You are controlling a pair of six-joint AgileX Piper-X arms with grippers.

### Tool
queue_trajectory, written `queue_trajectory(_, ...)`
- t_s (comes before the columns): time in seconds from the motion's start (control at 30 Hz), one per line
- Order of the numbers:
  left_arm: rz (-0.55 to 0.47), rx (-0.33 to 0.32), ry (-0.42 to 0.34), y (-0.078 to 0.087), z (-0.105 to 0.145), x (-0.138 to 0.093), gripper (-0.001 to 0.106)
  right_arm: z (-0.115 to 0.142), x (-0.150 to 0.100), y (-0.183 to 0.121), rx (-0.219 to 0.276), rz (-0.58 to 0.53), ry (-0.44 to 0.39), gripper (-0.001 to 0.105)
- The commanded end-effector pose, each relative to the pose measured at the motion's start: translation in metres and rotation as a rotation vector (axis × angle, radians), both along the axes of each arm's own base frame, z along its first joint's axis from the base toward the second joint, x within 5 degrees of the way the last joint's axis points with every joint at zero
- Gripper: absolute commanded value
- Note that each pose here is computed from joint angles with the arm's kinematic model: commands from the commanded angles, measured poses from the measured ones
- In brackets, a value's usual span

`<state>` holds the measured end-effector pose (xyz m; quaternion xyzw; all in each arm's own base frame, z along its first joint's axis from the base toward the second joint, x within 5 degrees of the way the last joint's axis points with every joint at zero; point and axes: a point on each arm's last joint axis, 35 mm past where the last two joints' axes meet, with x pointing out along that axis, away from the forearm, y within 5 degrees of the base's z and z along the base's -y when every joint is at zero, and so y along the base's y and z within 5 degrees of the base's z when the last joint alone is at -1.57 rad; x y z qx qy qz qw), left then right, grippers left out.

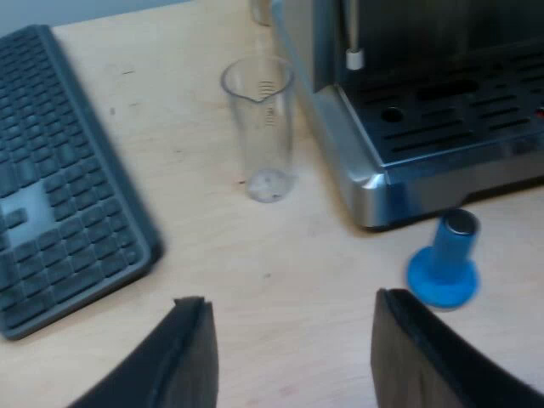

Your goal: Grind coffee beans and then tamp

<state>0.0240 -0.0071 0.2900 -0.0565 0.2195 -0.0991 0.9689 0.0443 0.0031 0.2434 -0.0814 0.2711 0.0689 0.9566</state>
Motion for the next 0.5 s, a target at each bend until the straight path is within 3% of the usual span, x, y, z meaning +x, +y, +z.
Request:
queue_trajectory(0.03, -0.020, -0.014, -0.004, -0.001, 0.002, 0.003, 0.044, 0.000, 0.001, 0.000, 0.001, 0.011, 0.003, 0.055)
queue_trajectory(0.3, -0.046, -0.038, 0.000, -0.002, 0.002, 0.002, 0.044, 0.004, -0.003, 0.000, -0.032, 0.032, 0.014, 0.055)
queue_trajectory(0.37, -0.070, -0.052, -0.008, -0.003, 0.005, 0.001, 0.045, 0.010, -0.009, 0.001, -0.060, 0.059, 0.028, 0.055)
queue_trajectory(0.5, -0.078, -0.071, -0.022, -0.003, 0.011, -0.002, 0.059, 0.021, -0.018, 0.002, -0.068, 0.121, 0.025, 0.055)
